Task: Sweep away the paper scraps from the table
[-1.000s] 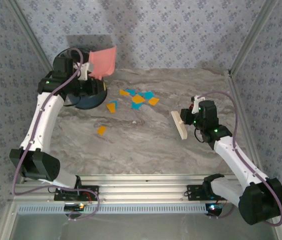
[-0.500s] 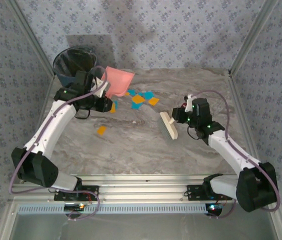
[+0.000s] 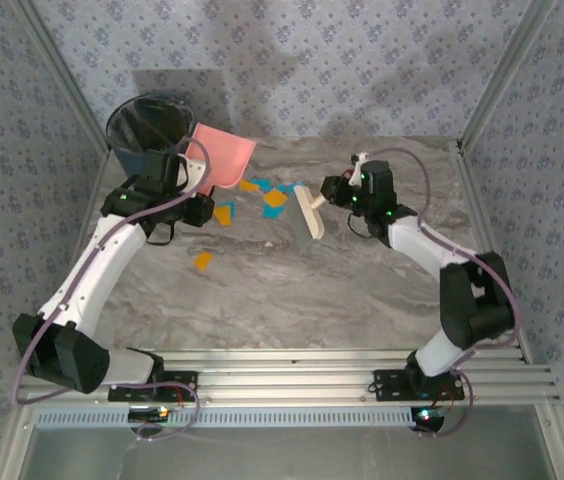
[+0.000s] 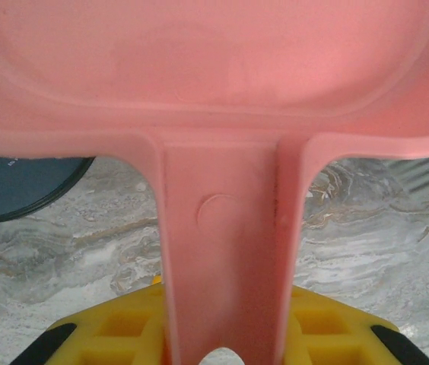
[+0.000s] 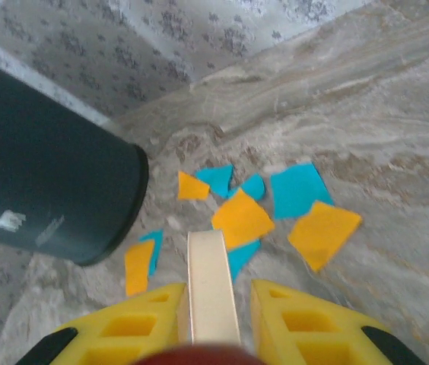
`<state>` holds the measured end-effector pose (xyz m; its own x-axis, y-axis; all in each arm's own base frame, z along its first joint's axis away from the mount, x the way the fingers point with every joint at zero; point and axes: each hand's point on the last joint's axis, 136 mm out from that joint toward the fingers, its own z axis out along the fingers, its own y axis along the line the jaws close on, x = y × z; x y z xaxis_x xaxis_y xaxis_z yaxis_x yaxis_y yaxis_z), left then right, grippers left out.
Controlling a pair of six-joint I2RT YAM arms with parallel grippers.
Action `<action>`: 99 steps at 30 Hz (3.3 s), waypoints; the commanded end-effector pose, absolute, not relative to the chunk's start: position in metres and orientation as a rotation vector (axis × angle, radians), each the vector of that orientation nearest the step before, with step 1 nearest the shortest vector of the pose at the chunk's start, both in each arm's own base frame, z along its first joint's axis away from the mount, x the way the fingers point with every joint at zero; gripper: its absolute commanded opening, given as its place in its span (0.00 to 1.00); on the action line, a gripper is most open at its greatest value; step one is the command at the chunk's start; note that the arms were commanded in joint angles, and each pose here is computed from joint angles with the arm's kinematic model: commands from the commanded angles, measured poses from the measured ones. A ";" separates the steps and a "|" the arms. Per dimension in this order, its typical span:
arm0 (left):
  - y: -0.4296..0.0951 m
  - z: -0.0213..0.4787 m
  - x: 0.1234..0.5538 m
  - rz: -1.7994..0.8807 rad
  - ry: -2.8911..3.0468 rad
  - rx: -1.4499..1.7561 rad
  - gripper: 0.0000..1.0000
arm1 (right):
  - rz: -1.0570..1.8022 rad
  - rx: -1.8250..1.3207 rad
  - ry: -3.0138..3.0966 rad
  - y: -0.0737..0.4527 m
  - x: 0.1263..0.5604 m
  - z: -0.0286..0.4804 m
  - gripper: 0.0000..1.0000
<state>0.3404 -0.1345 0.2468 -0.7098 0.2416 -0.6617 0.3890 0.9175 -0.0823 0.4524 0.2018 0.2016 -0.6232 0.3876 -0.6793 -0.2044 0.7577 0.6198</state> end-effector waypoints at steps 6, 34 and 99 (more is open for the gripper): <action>-0.140 0.247 0.339 -0.227 2.354 0.503 0.00 | 1.024 0.320 1.959 0.229 0.525 0.221 0.00; -0.163 0.225 0.329 -0.213 2.415 0.648 0.00 | 0.669 0.591 2.122 0.181 0.541 0.119 0.00; -0.228 0.098 0.247 -0.303 2.811 1.315 0.00 | -0.117 0.061 2.017 0.064 0.399 0.228 0.00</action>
<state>0.2548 -0.2201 0.0923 -0.6579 0.7437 -0.1186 0.7529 0.6465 -0.1232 0.3931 0.0721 0.2188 -0.4719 0.0576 -0.8798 0.0859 0.9961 0.0191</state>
